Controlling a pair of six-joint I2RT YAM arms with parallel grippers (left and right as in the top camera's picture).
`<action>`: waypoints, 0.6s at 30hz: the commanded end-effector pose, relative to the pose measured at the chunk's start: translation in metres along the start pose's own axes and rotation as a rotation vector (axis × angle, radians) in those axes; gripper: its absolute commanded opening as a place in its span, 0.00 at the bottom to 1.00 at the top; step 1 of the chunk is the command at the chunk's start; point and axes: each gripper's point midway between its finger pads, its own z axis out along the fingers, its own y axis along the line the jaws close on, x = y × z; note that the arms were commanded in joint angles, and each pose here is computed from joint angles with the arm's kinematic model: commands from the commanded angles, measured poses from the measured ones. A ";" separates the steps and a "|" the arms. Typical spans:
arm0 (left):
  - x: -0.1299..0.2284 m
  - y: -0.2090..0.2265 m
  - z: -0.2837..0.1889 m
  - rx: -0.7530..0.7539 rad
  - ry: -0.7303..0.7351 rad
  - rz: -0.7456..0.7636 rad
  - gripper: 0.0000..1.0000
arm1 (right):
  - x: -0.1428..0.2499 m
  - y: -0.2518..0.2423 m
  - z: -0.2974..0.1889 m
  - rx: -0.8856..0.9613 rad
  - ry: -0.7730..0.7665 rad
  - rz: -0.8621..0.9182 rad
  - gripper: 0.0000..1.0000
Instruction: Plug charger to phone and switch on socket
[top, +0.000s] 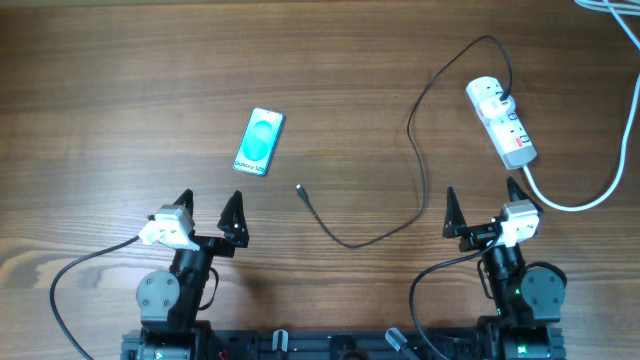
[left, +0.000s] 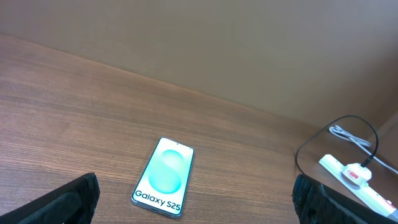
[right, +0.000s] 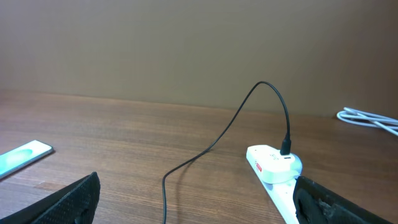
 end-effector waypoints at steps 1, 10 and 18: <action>0.002 0.002 0.000 -0.010 0.001 0.019 1.00 | -0.002 -0.003 -0.001 0.017 -0.010 0.006 1.00; 0.002 0.002 0.000 -0.010 0.001 0.019 1.00 | -0.002 -0.003 -0.001 0.017 -0.010 0.006 1.00; -0.033 -0.037 -0.011 0.143 -0.024 -0.052 1.00 | -0.002 -0.003 -0.001 0.017 -0.010 0.006 1.00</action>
